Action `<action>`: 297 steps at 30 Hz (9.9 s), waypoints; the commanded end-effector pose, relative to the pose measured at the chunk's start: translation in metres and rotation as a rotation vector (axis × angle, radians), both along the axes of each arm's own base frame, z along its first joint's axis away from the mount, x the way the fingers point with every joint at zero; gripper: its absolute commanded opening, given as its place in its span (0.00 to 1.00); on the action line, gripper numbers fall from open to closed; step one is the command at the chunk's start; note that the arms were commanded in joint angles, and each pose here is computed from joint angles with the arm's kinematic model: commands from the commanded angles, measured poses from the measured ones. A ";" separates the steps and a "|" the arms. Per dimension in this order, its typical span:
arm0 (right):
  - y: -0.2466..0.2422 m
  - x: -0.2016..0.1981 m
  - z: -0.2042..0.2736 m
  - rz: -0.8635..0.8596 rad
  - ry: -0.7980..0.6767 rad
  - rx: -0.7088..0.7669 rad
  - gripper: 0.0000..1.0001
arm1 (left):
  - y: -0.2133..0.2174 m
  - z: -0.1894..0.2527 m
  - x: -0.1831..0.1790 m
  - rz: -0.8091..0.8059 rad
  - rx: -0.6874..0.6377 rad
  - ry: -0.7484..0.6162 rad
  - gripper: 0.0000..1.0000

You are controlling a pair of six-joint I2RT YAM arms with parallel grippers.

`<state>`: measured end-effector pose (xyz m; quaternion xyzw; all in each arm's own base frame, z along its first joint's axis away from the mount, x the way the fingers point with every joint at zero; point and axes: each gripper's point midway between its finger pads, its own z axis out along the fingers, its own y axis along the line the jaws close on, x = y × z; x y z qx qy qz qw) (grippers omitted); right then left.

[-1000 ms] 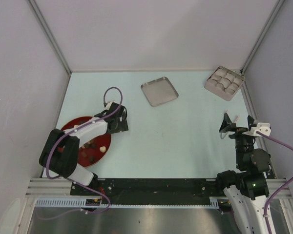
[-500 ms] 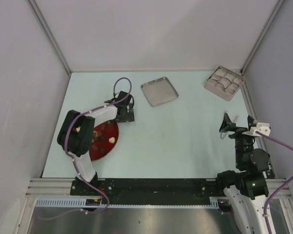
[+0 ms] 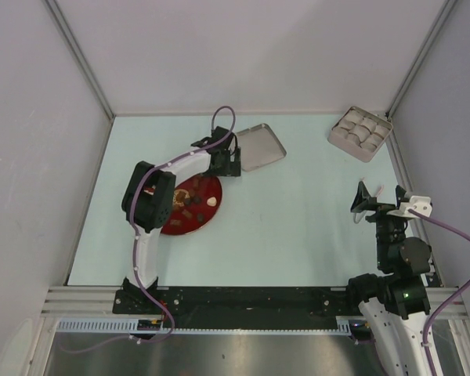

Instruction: Pack the chocolate

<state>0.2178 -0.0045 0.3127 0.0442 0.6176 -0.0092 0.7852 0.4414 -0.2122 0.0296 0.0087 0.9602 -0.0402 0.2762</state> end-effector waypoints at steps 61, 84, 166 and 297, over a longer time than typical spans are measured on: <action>0.009 0.404 -0.219 0.318 0.880 -0.079 0.98 | 0.243 0.189 -0.179 0.453 0.320 -0.745 1.00; 0.098 0.293 -0.225 0.487 1.021 -0.109 0.89 | 0.241 0.232 -0.200 0.459 0.152 -0.928 1.00; -0.040 0.123 -0.110 -0.447 0.818 0.430 1.00 | 0.214 0.256 -0.224 0.343 -0.034 -1.038 1.00; 0.328 0.077 0.022 1.160 0.499 0.901 0.00 | -0.082 0.292 -0.230 -0.455 -1.399 -0.350 0.43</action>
